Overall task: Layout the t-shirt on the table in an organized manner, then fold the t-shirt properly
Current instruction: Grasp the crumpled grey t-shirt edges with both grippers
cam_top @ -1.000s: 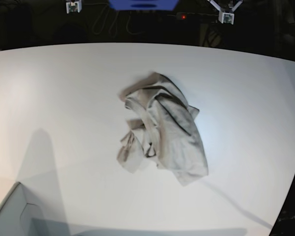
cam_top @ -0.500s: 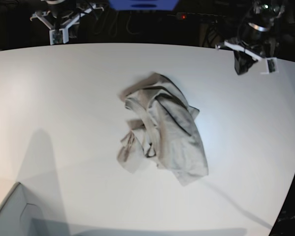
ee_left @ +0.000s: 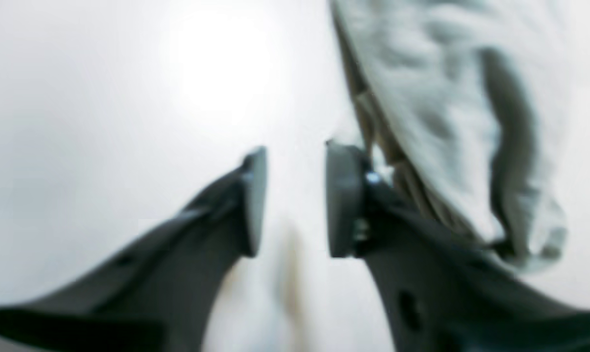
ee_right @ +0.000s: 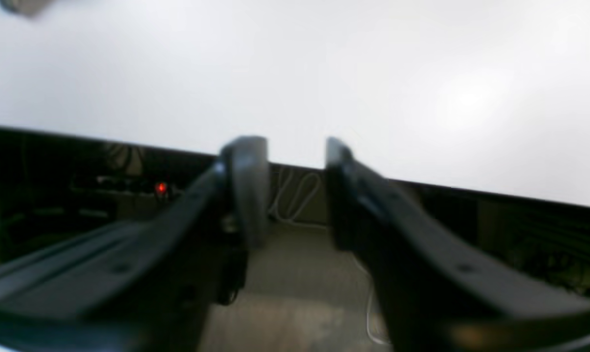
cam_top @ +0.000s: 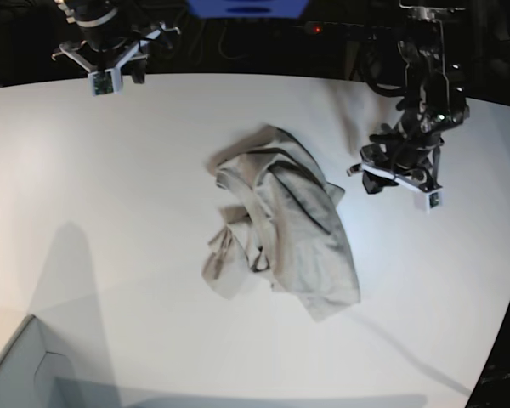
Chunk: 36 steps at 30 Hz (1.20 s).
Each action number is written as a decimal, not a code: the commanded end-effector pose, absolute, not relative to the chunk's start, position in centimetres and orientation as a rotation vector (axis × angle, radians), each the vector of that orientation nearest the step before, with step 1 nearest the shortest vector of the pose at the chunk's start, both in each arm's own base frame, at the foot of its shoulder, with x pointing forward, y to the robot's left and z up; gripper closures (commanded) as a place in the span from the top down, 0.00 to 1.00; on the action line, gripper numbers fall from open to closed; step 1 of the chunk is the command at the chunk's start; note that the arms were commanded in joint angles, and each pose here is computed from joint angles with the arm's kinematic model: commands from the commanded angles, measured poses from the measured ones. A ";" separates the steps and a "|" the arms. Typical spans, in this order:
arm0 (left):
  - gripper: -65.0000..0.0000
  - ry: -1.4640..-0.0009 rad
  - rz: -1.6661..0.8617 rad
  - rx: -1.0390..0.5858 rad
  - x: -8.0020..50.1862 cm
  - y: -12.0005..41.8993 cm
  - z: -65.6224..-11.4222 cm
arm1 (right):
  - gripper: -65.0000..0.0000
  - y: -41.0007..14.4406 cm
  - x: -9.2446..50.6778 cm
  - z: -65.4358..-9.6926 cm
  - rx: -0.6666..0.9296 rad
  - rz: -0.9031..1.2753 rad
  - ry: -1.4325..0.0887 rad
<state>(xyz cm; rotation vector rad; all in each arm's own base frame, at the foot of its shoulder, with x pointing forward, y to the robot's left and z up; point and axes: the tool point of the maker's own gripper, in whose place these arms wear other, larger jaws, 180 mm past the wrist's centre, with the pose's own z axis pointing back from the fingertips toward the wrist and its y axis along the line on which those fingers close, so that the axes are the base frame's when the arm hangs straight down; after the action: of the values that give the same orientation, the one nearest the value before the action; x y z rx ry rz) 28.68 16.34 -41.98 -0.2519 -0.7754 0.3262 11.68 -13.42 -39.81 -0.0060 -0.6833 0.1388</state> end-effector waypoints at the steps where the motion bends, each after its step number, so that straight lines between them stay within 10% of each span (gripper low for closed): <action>1: 0.41 -0.807 0.328 -0.266 30.1 16.2 -41.3 | 0.41 -12.7 12.3 -39.0 0.021 0.167 -0.722; 6: 0.62 -0.742 0.317 -0.279 31.4 15.2 -43.7 | 0.52 -12.7 12.4 -39.0 0.022 0.168 -0.724; 11: 0.61 -0.682 0.279 -0.300 32.2 13.3 -45.5 | 0.52 -12.8 12.3 -39.1 0.022 0.170 -0.722; 17: 0.44 -0.660 0.280 -0.302 32.4 12.5 -47.1 | 0.52 -12.9 12.3 -39.1 0.018 0.168 -0.721; 23: 0.00 -0.696 0.305 -0.275 31.4 13.7 -47.8 | 0.52 -12.9 12.3 -39.1 0.018 0.168 -0.721; 36: 0.00 -0.787 0.322 -0.324 29.2 17.0 -43.6 | 0.52 -12.3 16.0 -37.8 0.025 0.180 -0.816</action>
<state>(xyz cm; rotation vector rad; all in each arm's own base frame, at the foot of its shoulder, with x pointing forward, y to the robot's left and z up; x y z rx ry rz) 27.66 16.72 -45.21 -0.3164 -0.7208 0.3269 15.69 -12.62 -38.62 0.0145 -0.7821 0.1682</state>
